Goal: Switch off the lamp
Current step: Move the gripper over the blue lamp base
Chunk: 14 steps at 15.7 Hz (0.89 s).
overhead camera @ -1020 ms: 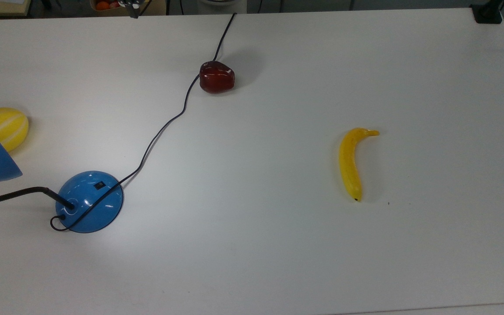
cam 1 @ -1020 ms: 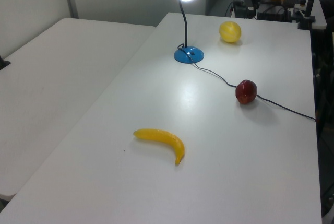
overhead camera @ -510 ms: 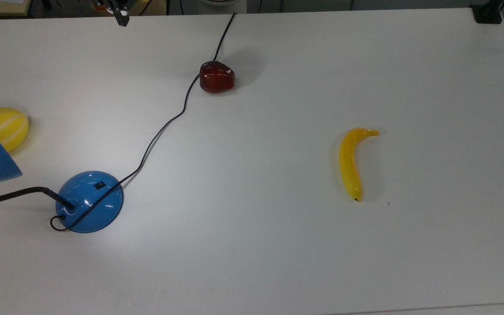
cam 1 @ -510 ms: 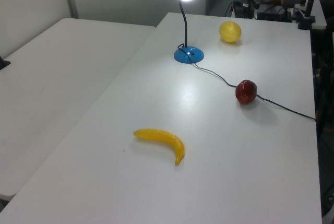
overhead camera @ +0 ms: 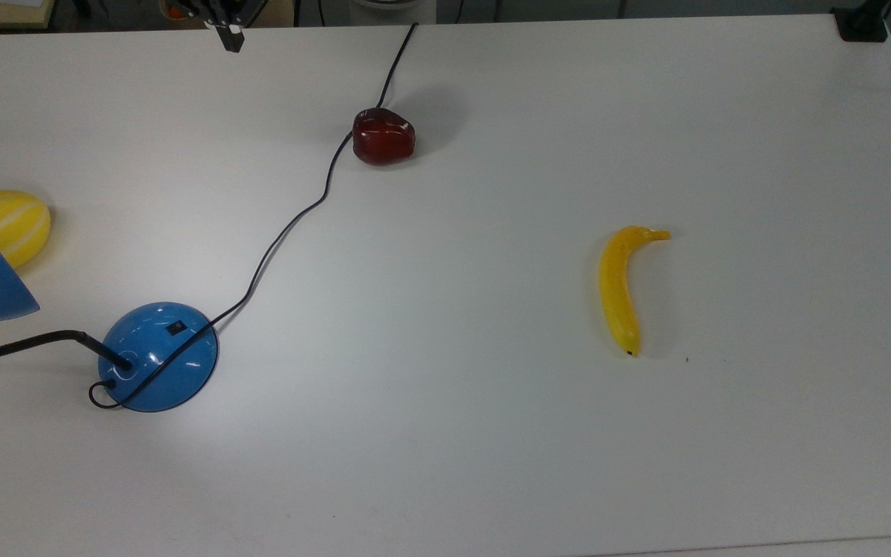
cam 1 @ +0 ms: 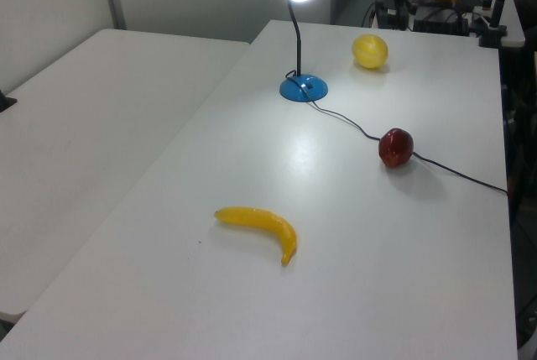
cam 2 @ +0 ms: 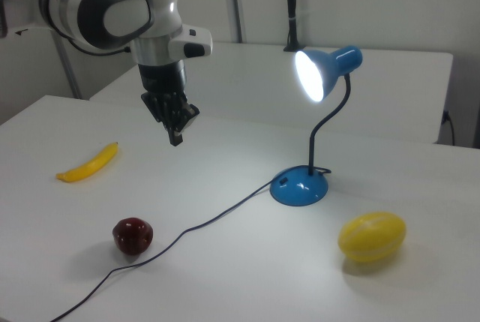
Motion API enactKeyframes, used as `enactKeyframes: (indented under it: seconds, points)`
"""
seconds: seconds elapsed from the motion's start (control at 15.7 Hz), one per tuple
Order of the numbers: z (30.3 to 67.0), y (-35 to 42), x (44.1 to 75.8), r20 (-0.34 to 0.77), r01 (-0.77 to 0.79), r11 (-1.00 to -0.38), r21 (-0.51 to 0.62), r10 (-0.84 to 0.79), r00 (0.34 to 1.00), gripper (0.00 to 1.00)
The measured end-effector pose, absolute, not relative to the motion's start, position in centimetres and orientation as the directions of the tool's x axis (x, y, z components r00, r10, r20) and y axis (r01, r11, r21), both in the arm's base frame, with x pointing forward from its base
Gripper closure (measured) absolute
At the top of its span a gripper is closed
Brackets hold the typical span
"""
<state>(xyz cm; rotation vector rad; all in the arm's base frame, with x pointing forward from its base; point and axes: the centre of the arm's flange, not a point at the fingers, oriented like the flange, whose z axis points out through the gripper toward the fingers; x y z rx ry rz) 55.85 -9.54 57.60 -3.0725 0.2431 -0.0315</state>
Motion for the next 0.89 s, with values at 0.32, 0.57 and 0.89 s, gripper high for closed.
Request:
enactKeyframes:
  seconds: [0.32,0.57,0.89]
  points:
    - [57.1,-10.2,56.0,0.006,-0.182,-0.981,-0.062,-0.182,0.983,0.99]
    - [57.6,-10.4,56.3,0.039,-0.224,-0.973,-0.064,-0.227,0.973,0.99]
    - [56.7,-14.3,58.2,0.187,-0.289,-0.956,-0.059,-0.295,0.937,0.99]
